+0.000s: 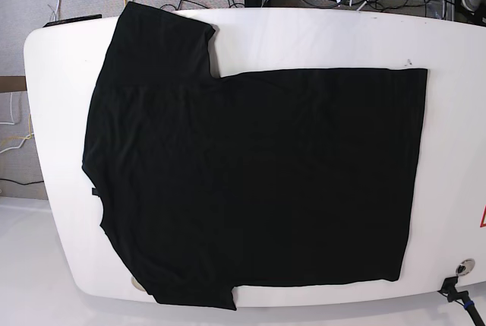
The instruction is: Fold the T-shirt properly
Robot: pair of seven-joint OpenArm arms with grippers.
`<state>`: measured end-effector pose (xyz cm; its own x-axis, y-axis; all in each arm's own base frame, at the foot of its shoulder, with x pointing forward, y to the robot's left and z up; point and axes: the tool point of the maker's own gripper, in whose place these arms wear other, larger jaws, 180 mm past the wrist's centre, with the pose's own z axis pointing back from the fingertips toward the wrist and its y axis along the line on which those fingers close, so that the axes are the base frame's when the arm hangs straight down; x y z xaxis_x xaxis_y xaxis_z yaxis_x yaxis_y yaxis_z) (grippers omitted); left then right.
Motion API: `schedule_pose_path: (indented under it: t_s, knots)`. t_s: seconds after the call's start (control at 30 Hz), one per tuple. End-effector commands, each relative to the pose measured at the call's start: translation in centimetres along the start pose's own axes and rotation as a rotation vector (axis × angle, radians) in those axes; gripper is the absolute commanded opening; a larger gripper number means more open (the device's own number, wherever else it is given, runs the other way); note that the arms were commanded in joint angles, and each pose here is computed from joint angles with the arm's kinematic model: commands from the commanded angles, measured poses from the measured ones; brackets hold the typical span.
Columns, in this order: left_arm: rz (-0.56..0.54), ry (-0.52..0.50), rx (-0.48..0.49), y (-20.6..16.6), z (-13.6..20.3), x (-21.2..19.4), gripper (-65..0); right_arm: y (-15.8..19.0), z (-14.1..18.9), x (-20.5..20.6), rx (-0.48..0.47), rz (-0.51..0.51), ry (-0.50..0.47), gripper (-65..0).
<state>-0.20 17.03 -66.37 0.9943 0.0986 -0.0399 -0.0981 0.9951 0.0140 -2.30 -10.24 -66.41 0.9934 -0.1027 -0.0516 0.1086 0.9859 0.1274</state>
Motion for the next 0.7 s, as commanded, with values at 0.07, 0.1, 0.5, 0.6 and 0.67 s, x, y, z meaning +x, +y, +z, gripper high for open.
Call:
schedule_pose_path:
  t_s: [0.07,0.1,0.5,0.6,0.67]
  knots:
    - [0.006,-0.022,-0.006,0.2,0.0,0.5,-65.0,-0.5,0.1,0.0,-0.006,0.006,0.005,-65.0]
    - [0.009,-0.025,-0.01,0.2,0.0,0.5,-65.0,-0.6,0.1,0.0,-0.008,0.003,0.007,-65.0]
    - [-0.006,-0.044,-0.158,-1.7,0.3,-0.9,-64.5,-2.0,0.3,-2.9,-0.028,-0.05,0.038,-64.0]
    - [-0.006,-0.045,-0.16,-1.8,0.3,-0.9,-64.5,-1.0,0.2,-3.0,-0.013,-0.046,0.04,-64.1]
    - [-0.006,-0.047,-0.16,-1.8,0.3,-0.8,-64.5,-0.9,0.1,-3.0,-0.011,-0.046,0.039,-64.1]
